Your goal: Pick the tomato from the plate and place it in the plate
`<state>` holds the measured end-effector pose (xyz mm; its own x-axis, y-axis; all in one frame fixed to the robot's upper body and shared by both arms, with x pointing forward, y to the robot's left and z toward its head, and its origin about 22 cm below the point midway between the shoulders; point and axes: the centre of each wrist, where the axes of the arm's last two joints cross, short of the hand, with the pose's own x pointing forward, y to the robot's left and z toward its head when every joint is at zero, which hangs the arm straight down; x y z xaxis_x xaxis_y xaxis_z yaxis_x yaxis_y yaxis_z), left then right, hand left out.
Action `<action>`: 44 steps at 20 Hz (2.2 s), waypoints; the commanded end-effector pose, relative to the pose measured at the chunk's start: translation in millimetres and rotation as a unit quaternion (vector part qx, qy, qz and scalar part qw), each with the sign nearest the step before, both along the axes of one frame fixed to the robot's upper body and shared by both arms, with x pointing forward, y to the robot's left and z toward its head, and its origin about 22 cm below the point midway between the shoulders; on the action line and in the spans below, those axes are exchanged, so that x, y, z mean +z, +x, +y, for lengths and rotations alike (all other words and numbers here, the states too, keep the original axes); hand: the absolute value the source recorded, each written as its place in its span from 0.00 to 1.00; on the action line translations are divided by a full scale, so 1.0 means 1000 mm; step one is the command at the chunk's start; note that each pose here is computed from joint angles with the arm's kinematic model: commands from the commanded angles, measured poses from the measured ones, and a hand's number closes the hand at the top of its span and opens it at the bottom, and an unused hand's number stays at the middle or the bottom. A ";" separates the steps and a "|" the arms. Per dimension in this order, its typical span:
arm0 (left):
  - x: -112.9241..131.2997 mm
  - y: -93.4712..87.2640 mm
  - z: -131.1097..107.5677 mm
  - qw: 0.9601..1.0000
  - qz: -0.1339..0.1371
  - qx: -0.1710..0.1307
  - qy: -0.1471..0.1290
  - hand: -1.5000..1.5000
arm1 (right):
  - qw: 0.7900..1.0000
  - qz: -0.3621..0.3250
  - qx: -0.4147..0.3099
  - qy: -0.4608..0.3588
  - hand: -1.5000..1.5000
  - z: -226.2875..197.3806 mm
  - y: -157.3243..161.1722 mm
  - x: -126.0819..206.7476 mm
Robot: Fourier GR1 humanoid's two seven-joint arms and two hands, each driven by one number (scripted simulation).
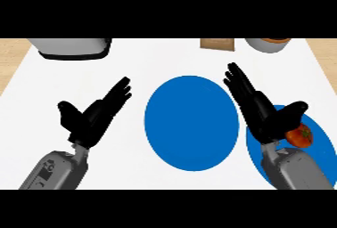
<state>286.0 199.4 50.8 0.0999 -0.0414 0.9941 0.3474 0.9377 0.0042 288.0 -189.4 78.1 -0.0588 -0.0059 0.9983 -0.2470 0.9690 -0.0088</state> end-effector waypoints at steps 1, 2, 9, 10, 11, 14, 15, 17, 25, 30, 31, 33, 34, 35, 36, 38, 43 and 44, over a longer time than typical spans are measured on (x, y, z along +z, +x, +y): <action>-0.009 0.004 0.033 0.998 -0.007 0.036 0.050 0.50 | 0.996 -0.005 0.021 0.085 0.00 -0.040 0.001 -0.002; -0.009 -0.007 0.042 0.994 -0.033 0.063 0.086 0.50 | 0.990 -0.009 0.040 0.137 0.00 -0.045 -0.005 -0.004; -0.030 -0.035 0.125 0.950 -0.063 0.206 0.225 0.50 | 0.964 -0.126 -0.089 0.218 0.00 -0.158 -0.019 0.007; -0.039 -0.043 0.129 0.949 -0.058 0.206 0.232 0.50 | 0.957 -0.141 -0.095 0.237 0.00 -0.177 -0.028 0.008; -0.045 -0.050 0.132 0.949 -0.059 0.211 0.225 0.50 | 0.948 -0.147 -0.112 0.258 0.00 -0.190 -0.036 -0.007; -0.051 -0.059 0.133 0.945 -0.071 0.213 0.236 0.50 | 0.925 -0.159 -0.139 0.317 0.00 -0.228 -0.067 -0.037; -0.050 -0.064 0.135 0.945 -0.077 0.215 0.233 0.50 | 0.929 -0.162 -0.122 0.310 0.00 -0.255 -0.073 -0.028; -0.049 -0.063 0.135 0.946 -0.080 0.216 0.229 0.50 | 0.925 -0.176 -0.120 0.315 0.00 -0.285 -0.086 -0.042; -0.059 -0.070 0.130 0.946 -0.090 0.208 0.232 0.50 | 0.986 -0.100 0.039 0.124 0.00 -0.337 -0.095 -0.008; -0.061 -0.071 0.133 0.948 -0.087 0.200 0.232 0.50 | 0.995 -0.070 0.065 -0.002 0.00 -0.344 -0.076 0.030; -0.048 -0.071 0.133 0.950 -0.086 0.204 0.221 0.50 | 0.996 -0.054 0.071 -0.012 0.00 -0.350 -0.085 0.025; -0.055 -0.060 0.123 0.948 -0.088 0.199 0.233 0.50 | 0.995 -0.047 0.075 -0.051 0.00 -0.341 -0.063 0.034; -0.051 -0.073 0.144 0.947 -0.088 0.204 0.233 0.50 | 0.995 -0.037 0.082 -0.053 0.00 -0.351 -0.077 0.032; -0.042 -0.055 0.135 0.945 -0.091 0.209 0.236 0.50 | 0.993 -0.035 0.093 -0.066 0.00 -0.331 -0.056 0.024; -0.061 -0.070 0.134 0.947 -0.087 0.201 0.233 0.50 | 0.992 -0.016 0.098 -0.083 0.00 -0.329 -0.054 0.019; -0.055 -0.051 0.133 0.949 -0.094 0.201 0.225 0.50 | 0.986 -0.008 0.123 -0.109 0.00 -0.323 -0.039 0.031; -0.066 -0.070 0.130 0.947 -0.095 0.200 0.233 0.50 | 0.976 0.015 0.157 -0.151 0.00 -0.317 -0.026 0.027; -0.057 -0.061 0.138 0.948 -0.095 0.202 0.227 0.50 | 0.970 0.018 0.175 -0.166 0.00 -0.310 -0.029 0.020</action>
